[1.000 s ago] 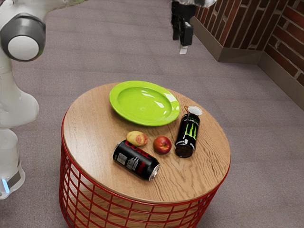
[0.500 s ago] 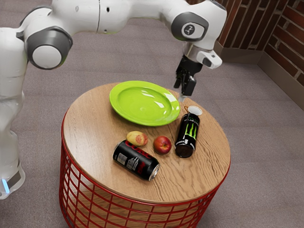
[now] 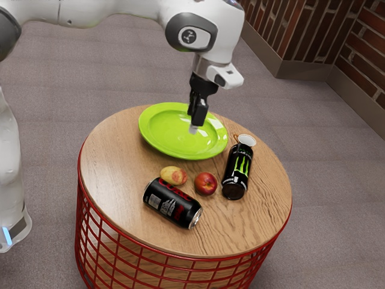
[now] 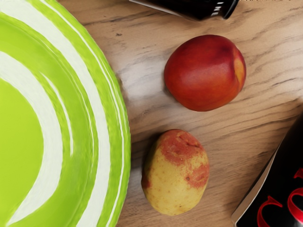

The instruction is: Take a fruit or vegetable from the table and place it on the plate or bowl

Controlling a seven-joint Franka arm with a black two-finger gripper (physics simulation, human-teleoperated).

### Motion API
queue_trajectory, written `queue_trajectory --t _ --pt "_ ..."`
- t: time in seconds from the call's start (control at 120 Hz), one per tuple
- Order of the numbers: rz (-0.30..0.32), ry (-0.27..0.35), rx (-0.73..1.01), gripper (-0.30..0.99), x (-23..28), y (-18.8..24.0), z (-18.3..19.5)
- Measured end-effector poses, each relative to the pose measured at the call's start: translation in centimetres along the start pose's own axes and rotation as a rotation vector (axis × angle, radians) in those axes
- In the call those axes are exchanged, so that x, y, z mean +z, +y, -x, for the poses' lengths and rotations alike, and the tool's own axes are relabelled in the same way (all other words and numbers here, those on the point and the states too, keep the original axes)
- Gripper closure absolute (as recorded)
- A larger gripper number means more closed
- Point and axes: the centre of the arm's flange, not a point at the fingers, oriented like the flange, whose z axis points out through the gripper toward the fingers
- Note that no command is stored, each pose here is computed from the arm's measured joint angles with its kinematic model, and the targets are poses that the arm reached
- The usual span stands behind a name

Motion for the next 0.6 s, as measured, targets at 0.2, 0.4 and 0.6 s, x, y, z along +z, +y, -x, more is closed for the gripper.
queue_trajectory --t 0.2,0.4,0.6 --pt "-0.021 0.070 0.047 0.02 2.7 3.9 -1.7" --pt "-0.016 0.080 0.056 0.02 6.5 5.6 -3.1" --pt "-0.012 0.108 0.044 0.02 8.9 5.8 -3.8"
